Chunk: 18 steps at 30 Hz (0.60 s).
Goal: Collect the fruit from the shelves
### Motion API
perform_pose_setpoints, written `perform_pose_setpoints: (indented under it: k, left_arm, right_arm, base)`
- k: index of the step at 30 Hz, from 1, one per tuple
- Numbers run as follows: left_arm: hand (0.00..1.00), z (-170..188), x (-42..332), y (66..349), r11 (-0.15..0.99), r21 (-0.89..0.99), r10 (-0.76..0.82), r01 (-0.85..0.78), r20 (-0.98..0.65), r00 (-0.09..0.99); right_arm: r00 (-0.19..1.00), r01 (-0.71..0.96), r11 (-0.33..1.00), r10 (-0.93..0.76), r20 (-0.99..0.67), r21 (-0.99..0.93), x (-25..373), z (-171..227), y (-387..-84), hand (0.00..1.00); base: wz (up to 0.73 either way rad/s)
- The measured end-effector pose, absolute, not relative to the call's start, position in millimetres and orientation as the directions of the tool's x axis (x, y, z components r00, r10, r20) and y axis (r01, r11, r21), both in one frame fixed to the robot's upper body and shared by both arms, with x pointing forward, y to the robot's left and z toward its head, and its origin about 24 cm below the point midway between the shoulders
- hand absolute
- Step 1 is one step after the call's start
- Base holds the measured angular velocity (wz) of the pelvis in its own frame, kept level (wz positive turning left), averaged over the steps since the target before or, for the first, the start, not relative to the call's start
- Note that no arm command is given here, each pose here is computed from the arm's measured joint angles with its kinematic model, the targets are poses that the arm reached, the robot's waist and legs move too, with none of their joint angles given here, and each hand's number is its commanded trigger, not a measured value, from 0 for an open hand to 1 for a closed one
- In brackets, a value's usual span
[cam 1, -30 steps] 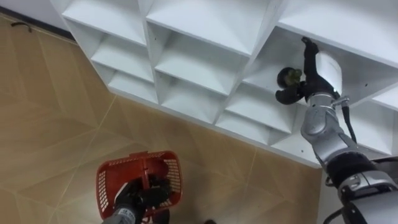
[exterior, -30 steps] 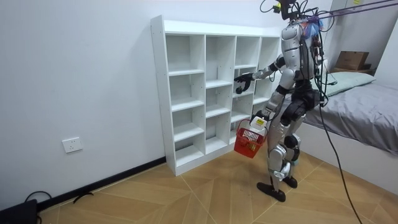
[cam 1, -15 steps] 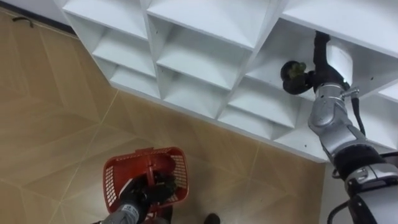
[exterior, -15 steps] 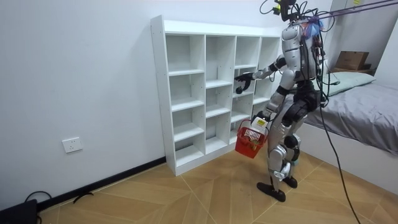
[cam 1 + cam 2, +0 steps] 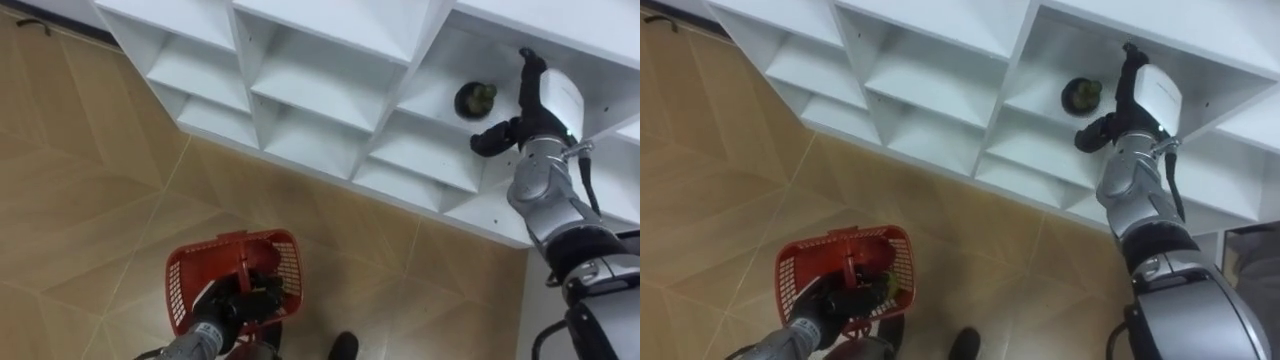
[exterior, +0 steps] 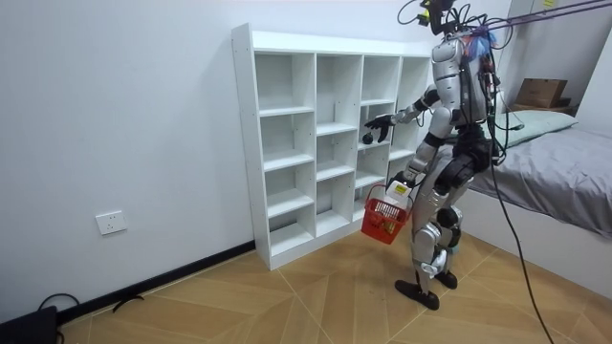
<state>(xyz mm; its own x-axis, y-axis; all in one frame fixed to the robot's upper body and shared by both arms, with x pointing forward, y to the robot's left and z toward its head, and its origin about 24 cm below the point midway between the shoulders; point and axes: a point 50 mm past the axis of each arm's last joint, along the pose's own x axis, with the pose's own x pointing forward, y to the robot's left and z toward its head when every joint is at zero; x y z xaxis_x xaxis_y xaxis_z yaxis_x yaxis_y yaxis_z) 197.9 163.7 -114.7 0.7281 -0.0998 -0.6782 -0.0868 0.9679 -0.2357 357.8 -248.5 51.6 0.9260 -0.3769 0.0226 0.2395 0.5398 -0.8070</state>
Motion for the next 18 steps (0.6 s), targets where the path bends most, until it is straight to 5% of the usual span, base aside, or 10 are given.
perform_pose_setpoints:
  k: [18]
  left_arm:
    - [1.0, -112, 202, 163, 0.968, -0.239, -0.106, -0.078, -0.668, 0.737]
  right_arm:
    - [0.93, 0.238, 0.43, -0.36, 0.077, -0.871, 366, 69, -254, 0.0]
  base:
    - [-0.02]
